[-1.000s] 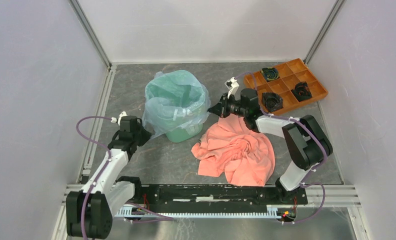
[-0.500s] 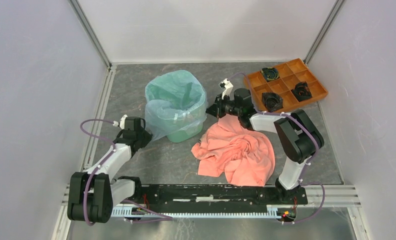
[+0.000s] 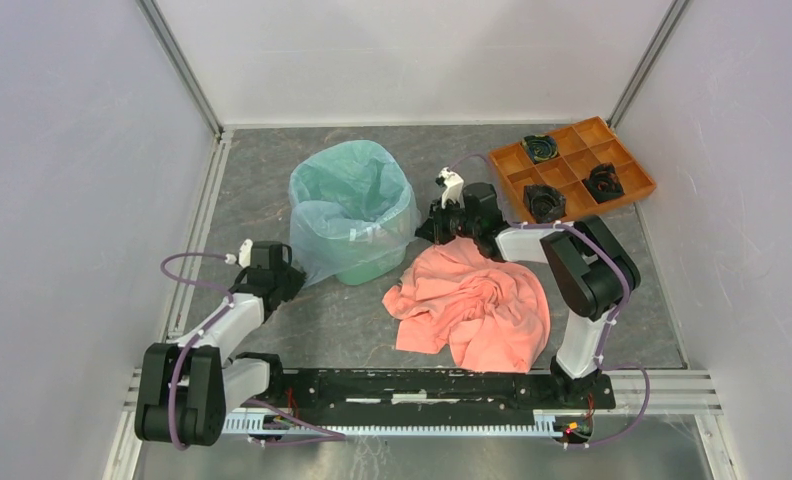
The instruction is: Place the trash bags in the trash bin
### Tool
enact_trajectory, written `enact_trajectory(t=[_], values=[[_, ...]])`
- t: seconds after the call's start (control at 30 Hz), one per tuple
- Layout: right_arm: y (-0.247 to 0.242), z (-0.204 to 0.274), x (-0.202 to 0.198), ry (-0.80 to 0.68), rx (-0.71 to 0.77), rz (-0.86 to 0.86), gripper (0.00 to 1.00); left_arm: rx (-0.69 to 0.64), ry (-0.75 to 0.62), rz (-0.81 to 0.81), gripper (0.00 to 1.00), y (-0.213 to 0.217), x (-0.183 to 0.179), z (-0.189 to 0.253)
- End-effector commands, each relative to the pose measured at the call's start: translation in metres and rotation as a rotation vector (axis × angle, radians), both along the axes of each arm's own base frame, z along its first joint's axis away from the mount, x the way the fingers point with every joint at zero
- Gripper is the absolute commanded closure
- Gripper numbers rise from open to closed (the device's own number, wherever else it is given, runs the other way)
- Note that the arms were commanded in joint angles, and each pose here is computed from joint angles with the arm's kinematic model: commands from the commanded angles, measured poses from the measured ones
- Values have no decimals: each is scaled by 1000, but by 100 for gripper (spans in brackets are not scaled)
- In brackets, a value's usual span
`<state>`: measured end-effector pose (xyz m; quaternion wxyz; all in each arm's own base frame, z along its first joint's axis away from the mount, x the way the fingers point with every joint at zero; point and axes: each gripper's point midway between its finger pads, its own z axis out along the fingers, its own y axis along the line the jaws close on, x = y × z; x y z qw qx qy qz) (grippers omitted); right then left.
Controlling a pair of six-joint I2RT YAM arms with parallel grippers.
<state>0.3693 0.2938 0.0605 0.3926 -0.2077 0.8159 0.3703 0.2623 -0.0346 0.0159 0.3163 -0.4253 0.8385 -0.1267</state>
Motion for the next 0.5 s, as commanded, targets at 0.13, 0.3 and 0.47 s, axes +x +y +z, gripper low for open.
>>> enact_trajectory(t=[0.13,0.3,0.47], values=[[-18,8,17,-54,-130,-70,78,-22,81,112,96,9,-36,-24],[-24,18,24,-102,-146,-104,77,-12,99,138,98,13,-47,-31],[-22,9,22,-59,-165,-88,70,38,63,149,88,22,-36,-8]])
